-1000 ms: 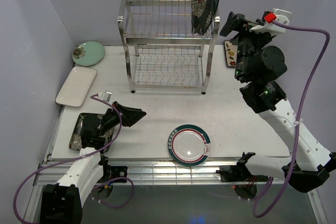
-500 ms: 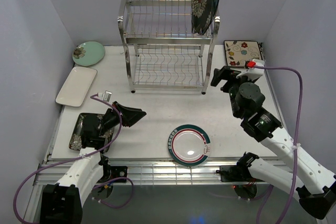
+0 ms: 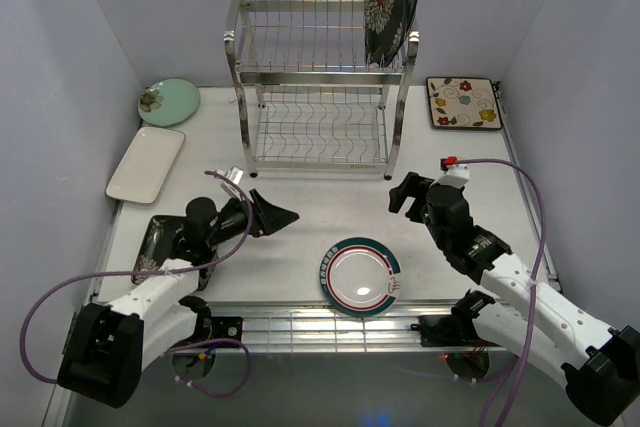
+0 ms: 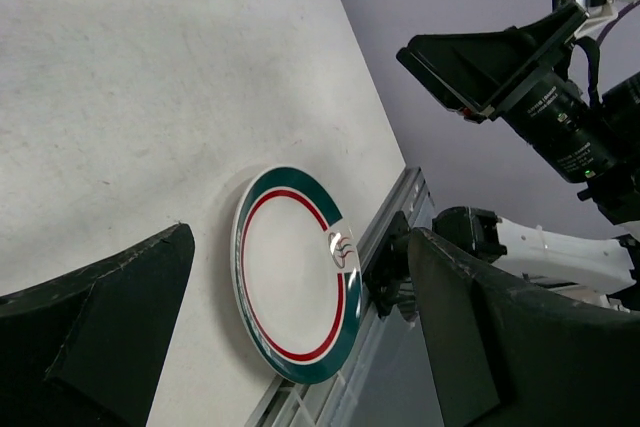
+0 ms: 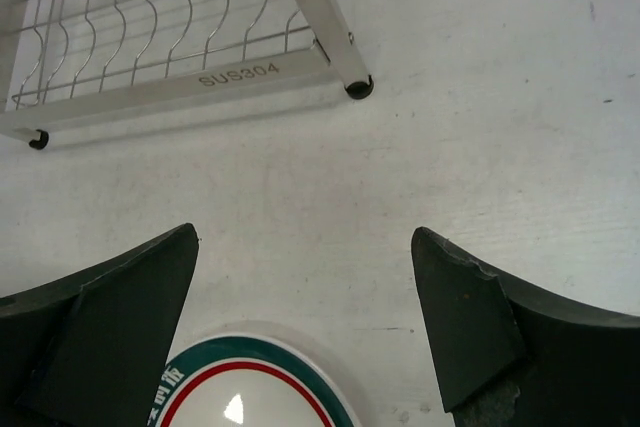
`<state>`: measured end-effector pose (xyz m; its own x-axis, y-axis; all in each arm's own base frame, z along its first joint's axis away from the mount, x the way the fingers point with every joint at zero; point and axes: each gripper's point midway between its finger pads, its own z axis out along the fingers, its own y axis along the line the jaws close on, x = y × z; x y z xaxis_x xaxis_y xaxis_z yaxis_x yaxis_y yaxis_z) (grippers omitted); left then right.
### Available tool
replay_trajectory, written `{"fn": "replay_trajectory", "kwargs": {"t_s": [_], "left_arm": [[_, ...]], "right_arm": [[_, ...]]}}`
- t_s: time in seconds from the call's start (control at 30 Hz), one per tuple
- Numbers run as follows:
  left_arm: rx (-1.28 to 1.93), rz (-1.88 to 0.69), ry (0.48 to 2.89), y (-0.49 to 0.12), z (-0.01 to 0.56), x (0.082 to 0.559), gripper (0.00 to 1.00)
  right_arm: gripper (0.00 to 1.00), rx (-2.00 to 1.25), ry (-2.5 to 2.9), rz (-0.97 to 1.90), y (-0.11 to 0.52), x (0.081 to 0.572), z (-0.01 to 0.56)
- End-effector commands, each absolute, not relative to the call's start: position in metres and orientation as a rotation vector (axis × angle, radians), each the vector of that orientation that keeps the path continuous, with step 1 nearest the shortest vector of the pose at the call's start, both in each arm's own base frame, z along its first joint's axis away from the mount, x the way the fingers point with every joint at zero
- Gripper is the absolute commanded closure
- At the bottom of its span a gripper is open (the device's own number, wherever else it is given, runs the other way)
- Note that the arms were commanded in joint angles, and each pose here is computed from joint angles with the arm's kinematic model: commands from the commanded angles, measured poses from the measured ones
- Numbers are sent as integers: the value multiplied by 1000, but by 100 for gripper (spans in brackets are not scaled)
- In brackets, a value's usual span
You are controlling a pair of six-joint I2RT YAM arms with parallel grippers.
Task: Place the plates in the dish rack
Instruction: Pick up the plate at the center of the board.
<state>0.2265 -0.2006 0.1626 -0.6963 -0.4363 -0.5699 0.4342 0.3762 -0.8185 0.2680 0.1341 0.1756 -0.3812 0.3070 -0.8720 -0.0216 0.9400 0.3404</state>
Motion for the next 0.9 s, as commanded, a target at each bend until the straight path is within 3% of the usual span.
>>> {"fn": "replay_trajectory", "kwargs": {"t_s": [0.0,0.23,0.53,0.87], "left_arm": [[37,-1305,1949,-218,154,237,2],[99,-1201,2127,-231,117,222,2],[173,-1154,2390,-239,72,198,2],[254,-1183,2479,-255,54,180,2]], "right_arm": [[8,231,2000,531,150,263,162],[10,170,2201,701,169,231,109],[11,55,2249,826,177,198,98],[12,-24,2336,828,179,184,74]]}}
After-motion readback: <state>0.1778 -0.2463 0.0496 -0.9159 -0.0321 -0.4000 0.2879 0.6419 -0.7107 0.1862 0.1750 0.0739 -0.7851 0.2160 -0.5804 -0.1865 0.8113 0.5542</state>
